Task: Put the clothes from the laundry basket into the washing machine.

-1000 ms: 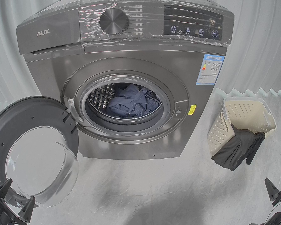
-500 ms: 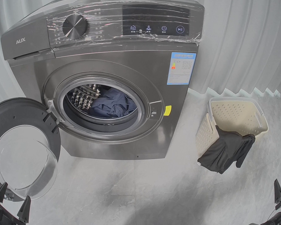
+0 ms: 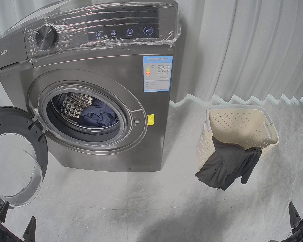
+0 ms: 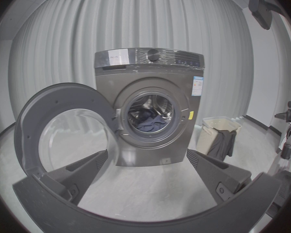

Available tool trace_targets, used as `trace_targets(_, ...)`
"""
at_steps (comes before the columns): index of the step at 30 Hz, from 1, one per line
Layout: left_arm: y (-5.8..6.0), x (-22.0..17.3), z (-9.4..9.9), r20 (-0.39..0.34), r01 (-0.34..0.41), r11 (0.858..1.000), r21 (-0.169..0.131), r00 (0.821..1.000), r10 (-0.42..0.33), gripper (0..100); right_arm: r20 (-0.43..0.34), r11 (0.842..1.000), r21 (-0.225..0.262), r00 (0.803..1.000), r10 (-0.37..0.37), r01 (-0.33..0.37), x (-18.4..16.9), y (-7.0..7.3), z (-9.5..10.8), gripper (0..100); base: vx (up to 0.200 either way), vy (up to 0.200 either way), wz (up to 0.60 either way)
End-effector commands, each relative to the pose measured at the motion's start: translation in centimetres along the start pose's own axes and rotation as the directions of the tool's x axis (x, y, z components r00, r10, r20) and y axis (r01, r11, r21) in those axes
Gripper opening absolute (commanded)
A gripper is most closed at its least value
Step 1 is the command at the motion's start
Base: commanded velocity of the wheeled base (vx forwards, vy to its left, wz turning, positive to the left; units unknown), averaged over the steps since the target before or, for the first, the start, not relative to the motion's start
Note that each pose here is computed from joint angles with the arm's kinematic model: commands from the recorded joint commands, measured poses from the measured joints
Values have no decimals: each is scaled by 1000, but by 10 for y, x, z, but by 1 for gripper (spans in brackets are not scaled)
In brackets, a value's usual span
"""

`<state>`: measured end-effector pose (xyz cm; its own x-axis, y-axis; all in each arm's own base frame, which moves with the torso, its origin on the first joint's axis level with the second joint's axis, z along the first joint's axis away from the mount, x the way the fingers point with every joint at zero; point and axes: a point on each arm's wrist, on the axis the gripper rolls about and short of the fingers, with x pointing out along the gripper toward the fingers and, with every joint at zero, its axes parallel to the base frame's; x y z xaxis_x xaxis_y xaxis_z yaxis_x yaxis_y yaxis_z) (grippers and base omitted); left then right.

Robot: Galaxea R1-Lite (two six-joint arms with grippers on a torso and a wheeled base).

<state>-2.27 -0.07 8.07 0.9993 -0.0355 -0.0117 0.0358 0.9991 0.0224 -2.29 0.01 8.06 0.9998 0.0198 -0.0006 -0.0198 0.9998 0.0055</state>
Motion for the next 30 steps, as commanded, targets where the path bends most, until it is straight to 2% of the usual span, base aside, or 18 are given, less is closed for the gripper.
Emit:
trace_targets(1, -1, -3, 1, 17, 41, 999, -23, 999, -41, 100, -2, 1000, -4, 1000, 5, -5, 0, 0, -5, 100, 0, 0, 0)
trace_targets(2, -1, -3, 1, 17, 41, 999, -23, 999, -41, 100, -2, 1000, -4, 1000, 5, -5, 0, 0, -5, 100, 0, 0, 0)
trace_targets(3, -1, -3, 2, 19, 40, 998, -51, 999, -39, 100, -1, 1000, -6, 1000, 5, -5, 0, 0, -5, 100, 0, 0, 0)
trace_targets(4, -1, -3, 2, 22, 39, 998, -58, 999, -38, 100, -1, 1000, -6, 1000, 5, -5, 0, 0, -5, 100, 0, 0, 0)
trace_targets(6, 1, -2, 1, 20, -39, 998, -54, 999, 41, 100, -1, 1000, -6, 1000, 5, -5, 0, 0, -5, 100, 0, 0, 0)
trace_targets(8, 1, -3, 1, 15, -69, 997, -42, 997, 70, 100, -1, 1000, -6, 1000, 5, -5, 0, 0, -5, 100, 0, -100, 0)
trace_targets(11, 0, -2, 2, 7, -14, 999, -36, 1000, 14, 100, -1, 1000, -6, 1000, 5, -5, 0, 0, -5, 100, 0, -200, 0)
trace_targets(14, 0, -1, -3, 10, -10, 1000, 14, 1000, 10, 100, -1, 1000, -6, 1000, 5, -5, 0, 0, -5, 100, 0, -200, 0)
trace_targets(16, 0, 0, -5, 5, -13, 1000, 26, 1000, 13, 100, -1, 1000, -6, 1000, 5, -5, 0, 0, -5, 100, 0, -200, 0)
trace_targets(18, 0, 0, -6, 4, -13, 1000, 23, 1000, 13, 100, -1, 1000, -6, 1000, 5, -5, 0, 0, -5, 100, 0, -200, 0)
trace_targets(19, 0, 0, -5, 5, -13, 1000, -6, 1000, 13, 100, -1, 1000, -6, 1000, 5, -5, 0, 0, -5, 100, 0, -200, 0)
trace_targets(27, 0, 0, -6, 4, -13, 1000, -17, 1000, 13, 100, -1, 1000, -6, 1000, 5, -5, 0, 0, -5, 100, 0, -200, 0)
trace_targets(30, 0, 0, -5, 7, -13, 1000, -12, 1000, 13, 100, -6, 1000, -7, 1000, 5, -5, 0, 0, -5, 100, 0, -200, 0)
